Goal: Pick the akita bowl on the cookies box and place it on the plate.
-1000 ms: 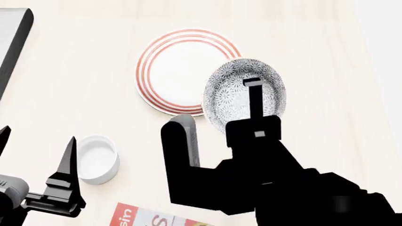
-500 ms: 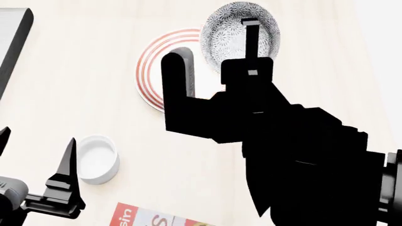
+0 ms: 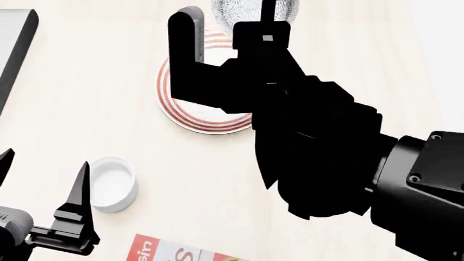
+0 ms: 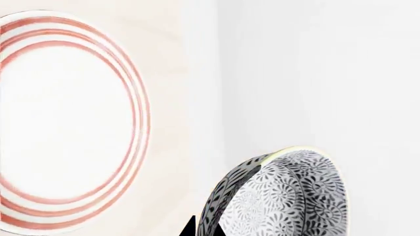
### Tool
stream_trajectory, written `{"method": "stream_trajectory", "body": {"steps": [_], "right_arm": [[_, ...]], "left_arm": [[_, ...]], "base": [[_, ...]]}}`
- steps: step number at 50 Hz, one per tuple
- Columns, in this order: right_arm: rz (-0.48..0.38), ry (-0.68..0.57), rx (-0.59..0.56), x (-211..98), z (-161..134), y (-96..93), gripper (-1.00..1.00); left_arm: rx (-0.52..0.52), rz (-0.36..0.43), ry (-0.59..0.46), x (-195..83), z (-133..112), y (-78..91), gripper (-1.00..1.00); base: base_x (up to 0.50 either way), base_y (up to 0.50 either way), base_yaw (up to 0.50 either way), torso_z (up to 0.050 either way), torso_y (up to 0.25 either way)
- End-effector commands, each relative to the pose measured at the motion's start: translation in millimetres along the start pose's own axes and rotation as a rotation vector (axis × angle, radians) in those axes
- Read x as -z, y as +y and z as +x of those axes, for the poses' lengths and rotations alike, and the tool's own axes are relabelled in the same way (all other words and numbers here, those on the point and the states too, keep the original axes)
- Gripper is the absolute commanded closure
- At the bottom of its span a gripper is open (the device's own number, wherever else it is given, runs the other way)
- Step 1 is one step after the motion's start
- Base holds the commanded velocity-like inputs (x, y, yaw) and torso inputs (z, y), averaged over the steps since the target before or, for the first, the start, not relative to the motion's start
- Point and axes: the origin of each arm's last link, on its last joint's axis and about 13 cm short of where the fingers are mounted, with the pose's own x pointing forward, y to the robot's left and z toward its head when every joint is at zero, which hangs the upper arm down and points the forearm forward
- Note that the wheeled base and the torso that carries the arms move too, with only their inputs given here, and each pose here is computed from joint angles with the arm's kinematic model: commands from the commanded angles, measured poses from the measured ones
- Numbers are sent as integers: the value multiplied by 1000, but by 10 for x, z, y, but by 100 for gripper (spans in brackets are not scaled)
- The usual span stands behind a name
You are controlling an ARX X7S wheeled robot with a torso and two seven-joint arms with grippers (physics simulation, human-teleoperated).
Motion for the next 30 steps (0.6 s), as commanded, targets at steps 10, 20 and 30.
{"method": "stream_trajectory", "body": {"steps": [10,20,30], "right_arm": [[56,-39,93,-80,376,91,100],[40,-60,86,-171,492,239,100],[17,-71,71,-214,586,420,100]], "left_arm": [[8,-5,2,20,-7,-1,-100],[7,-6,1,12,-5,5,-100],[10,-7,-2,18,-6,12,-100]], "base": [[0,0,0,0,2],[0,0,0,0,0],[0,0,0,0,1]]}}
